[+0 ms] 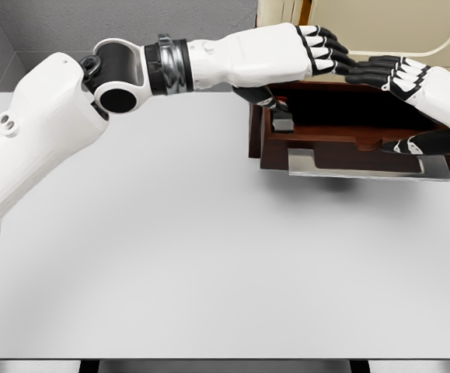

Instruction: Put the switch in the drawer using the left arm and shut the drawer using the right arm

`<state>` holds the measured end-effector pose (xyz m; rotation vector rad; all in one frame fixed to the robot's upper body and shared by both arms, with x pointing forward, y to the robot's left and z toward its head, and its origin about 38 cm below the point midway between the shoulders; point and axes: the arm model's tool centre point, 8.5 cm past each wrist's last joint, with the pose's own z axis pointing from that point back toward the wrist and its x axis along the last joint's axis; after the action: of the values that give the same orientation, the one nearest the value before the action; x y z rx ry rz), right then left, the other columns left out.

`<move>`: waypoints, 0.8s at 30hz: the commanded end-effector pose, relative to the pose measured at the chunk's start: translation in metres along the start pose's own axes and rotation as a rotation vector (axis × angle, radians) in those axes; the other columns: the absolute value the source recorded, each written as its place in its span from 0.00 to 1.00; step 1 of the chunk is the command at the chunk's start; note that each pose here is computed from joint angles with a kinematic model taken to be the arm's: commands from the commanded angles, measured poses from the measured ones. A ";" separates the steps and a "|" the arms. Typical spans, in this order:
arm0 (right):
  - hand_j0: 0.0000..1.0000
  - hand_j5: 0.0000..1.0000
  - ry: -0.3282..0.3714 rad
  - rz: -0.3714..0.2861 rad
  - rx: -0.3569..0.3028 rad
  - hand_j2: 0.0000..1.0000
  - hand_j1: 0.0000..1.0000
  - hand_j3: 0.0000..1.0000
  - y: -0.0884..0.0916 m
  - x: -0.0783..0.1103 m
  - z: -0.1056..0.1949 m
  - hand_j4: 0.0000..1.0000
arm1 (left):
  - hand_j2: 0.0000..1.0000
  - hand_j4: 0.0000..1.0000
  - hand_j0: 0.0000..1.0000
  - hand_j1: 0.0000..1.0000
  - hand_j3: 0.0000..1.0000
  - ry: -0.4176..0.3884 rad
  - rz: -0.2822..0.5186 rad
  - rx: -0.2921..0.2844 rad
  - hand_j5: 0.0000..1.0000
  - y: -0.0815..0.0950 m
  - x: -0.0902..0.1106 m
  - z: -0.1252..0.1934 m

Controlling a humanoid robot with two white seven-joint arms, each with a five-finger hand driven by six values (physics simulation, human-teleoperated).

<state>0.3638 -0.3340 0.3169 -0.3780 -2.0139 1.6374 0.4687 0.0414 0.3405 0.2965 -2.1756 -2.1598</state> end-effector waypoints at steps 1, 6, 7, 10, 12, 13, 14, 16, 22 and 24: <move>1.00 1.00 0.001 -0.004 -0.005 1.00 1.00 1.00 -0.001 0.000 0.000 1.00 | 1.00 1.00 1.00 1.00 1.00 -0.001 0.002 0.008 1.00 0.003 0.000 0.001; 1.00 1.00 0.001 -0.004 -0.005 1.00 1.00 1.00 -0.001 0.000 0.000 1.00 | 1.00 1.00 1.00 1.00 1.00 -0.006 -0.022 0.004 1.00 0.008 0.003 0.010; 1.00 1.00 -0.004 -0.006 -0.008 1.00 1.00 1.00 0.000 0.001 -0.001 1.00 | 1.00 1.00 1.00 1.00 1.00 -0.017 -0.037 0.005 1.00 0.011 0.007 0.013; 1.00 1.00 -0.001 -0.004 -0.006 1.00 1.00 1.00 -0.001 0.000 0.000 1.00 | 1.00 1.00 1.00 1.00 1.00 -0.051 -0.071 0.004 1.00 0.017 0.022 0.024; 1.00 1.00 -0.003 -0.007 -0.011 1.00 1.00 1.00 -0.001 0.001 -0.001 1.00 | 1.00 1.00 1.00 1.00 1.00 -0.074 -0.103 0.005 1.00 0.023 0.035 0.037; 1.00 1.00 -0.010 -0.013 -0.016 1.00 1.00 1.00 0.000 0.002 -0.003 1.00 | 1.00 1.00 1.00 1.00 1.00 -0.090 -0.107 0.008 1.00 0.025 0.041 0.041; 1.00 1.00 -0.020 -0.014 -0.031 1.00 1.00 1.00 -0.002 0.002 -0.007 1.00 | 1.00 1.00 1.00 1.00 1.00 -0.091 -0.105 0.003 1.00 0.022 0.044 0.047; 1.00 1.00 -0.014 -0.011 -0.028 1.00 1.00 1.00 -0.003 0.002 -0.005 1.00 | 1.00 1.00 1.00 1.00 1.00 -0.091 -0.108 -0.014 1.00 0.016 0.052 0.064; 1.00 1.00 -0.002 -0.027 -0.051 1.00 1.00 1.00 -0.008 0.000 -0.002 1.00 | 1.00 1.00 1.00 1.00 1.00 0.022 -0.053 -0.051 1.00 0.004 0.036 0.120; 1.00 1.00 -0.004 -0.020 -0.059 1.00 1.00 1.00 -0.011 0.001 -0.003 1.00 | 1.00 1.00 1.00 1.00 1.00 0.079 -0.023 -0.079 1.00 -0.003 0.030 0.147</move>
<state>0.3654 -0.3324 0.3236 -0.3689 -2.0563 1.5843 0.4110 0.1564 0.3201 0.3353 -2.0856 -2.2132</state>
